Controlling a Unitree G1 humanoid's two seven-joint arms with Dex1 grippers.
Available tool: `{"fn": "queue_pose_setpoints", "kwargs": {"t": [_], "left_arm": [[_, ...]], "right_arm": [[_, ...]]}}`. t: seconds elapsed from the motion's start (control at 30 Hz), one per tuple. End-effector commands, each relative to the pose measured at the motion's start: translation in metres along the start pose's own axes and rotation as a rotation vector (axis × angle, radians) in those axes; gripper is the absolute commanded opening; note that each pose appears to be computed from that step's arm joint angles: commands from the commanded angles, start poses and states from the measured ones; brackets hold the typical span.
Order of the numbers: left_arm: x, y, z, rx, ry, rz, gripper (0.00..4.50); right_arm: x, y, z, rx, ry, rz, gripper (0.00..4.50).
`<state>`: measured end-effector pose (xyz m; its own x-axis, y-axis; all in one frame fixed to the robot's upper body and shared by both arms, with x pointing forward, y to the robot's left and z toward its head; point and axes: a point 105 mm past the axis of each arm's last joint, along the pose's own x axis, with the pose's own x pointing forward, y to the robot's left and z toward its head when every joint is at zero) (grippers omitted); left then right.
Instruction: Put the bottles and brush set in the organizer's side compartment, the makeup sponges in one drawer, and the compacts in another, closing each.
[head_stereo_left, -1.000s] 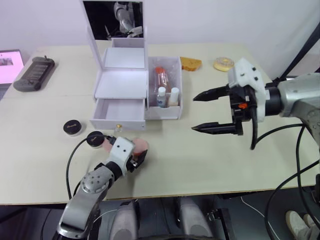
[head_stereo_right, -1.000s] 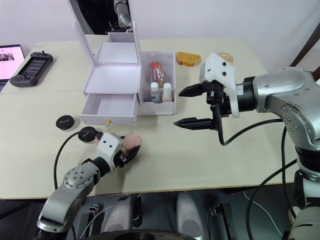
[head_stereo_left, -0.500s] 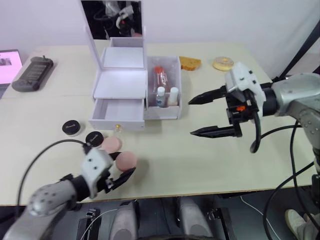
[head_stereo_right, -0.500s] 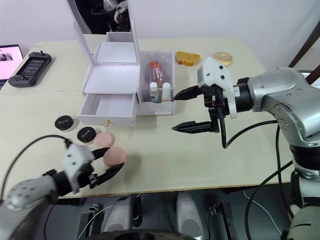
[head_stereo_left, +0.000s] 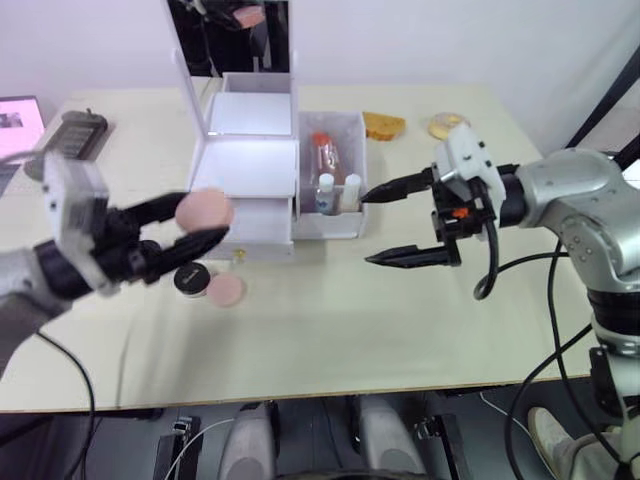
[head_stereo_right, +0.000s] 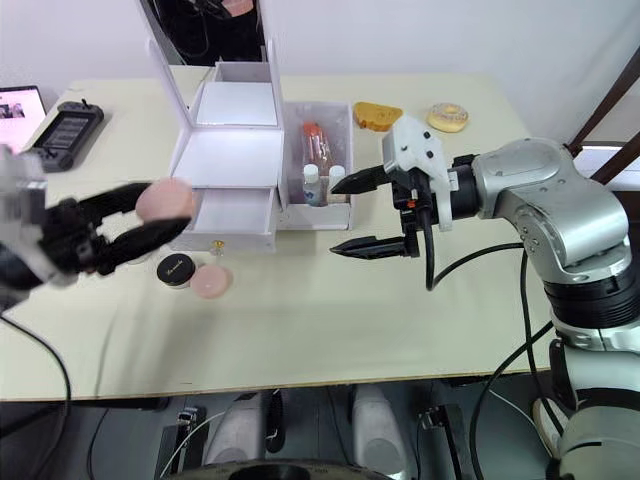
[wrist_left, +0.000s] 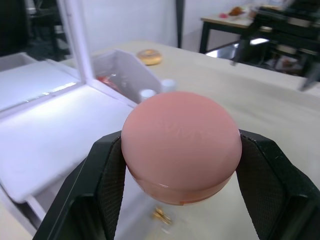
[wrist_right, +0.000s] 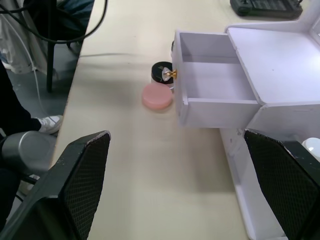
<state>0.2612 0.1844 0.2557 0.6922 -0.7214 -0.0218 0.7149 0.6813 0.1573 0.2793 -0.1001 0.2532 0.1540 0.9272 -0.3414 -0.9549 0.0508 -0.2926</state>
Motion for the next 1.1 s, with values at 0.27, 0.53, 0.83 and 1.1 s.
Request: {"fn": "queue_pose_setpoints", "kwargs": {"t": [0.27,0.53,0.83,1.1], "left_arm": [[0.025,0.018,-0.029,0.035,0.173,0.059,2.66],[0.021,0.028,-0.042,0.031,0.206,0.135,2.66],[0.029,0.032,-0.05,0.004,0.193,0.174,2.66],[0.033,0.035,-0.047,0.001,0.183,0.177,4.03]], "right_arm": [[-0.008,0.006,0.01,-0.035,-0.015,-0.091,4.5],[-0.01,0.008,0.009,-0.034,-0.014,-0.119,4.5],[-0.012,0.007,0.01,-0.035,-0.02,-0.141,4.5],[-0.013,0.007,0.011,-0.036,-0.02,-0.156,4.5]]}}
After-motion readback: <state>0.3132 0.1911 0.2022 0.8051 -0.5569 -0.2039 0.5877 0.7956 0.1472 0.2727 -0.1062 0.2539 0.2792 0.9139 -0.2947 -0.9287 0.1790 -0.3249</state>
